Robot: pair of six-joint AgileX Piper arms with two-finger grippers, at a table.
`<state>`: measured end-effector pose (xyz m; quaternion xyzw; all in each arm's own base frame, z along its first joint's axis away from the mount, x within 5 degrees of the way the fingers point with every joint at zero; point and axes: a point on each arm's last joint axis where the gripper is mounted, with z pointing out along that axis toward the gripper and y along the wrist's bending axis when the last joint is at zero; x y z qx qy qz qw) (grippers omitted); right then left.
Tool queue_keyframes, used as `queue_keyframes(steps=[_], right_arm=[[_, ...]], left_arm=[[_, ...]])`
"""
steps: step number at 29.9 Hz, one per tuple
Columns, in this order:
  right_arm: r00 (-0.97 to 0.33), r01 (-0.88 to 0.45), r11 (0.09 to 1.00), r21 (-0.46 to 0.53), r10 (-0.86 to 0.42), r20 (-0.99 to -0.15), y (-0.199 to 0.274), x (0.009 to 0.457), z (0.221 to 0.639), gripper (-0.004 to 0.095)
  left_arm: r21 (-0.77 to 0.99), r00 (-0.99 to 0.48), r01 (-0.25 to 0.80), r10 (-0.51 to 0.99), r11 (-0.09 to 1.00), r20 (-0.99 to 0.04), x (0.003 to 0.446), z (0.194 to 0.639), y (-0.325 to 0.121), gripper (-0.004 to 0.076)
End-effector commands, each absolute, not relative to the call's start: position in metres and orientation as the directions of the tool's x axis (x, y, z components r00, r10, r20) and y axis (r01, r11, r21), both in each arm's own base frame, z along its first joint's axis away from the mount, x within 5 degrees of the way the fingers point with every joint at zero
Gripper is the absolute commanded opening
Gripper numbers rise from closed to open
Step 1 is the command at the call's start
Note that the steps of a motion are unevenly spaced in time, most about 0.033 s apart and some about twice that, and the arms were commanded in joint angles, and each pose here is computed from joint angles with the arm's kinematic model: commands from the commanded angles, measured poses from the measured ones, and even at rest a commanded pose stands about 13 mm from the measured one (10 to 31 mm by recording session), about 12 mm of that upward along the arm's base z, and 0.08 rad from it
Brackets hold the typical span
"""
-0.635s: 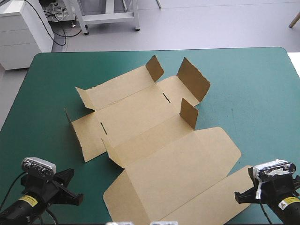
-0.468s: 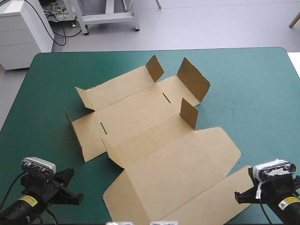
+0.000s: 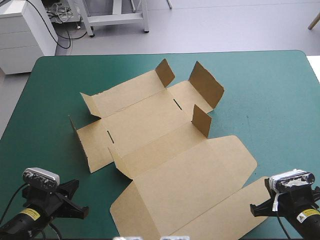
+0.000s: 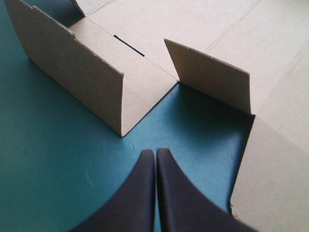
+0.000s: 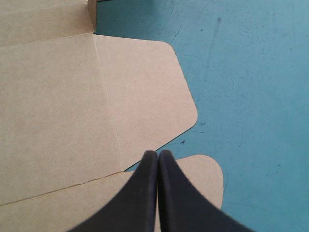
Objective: Fold the box
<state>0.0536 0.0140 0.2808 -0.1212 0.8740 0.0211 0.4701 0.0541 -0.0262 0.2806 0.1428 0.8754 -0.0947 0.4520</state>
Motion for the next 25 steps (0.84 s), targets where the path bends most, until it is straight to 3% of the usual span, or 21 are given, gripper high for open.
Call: queue_keyframes(steps=[1, 7, 16, 25], right_arm=[[-0.493, -0.215, 0.973, -0.082, -0.181, -0.851, 0.013, 0.064, 0.291, -0.0021], [-0.540, -0.216, 0.974, -0.064, -0.173, -0.824, 0.013, 0.081, 0.296, -0.0022], [-0.539, -0.214, 0.971, -0.106, -0.208, -0.816, 0.010, 0.124, 0.351, -0.0020], [-0.559, -0.236, 0.965, -0.118, -0.234, -0.796, 0.009, 0.195, 0.399, -0.0020]], left_arm=[[-0.051, -0.505, 0.329, 0.131, 0.943, -0.853, 0.058, 0.291, -0.027, -0.0008], [-0.051, -0.505, 0.329, 0.131, 0.943, -0.853, 0.058, 0.291, -0.027, -0.0008], [-0.057, -0.508, 0.326, 0.124, 0.944, -0.852, 0.058, 0.291, -0.027, -0.0008], [-0.052, -0.506, 0.329, 0.130, 0.943, -0.852, 0.058, 0.291, -0.027, -0.0008]])
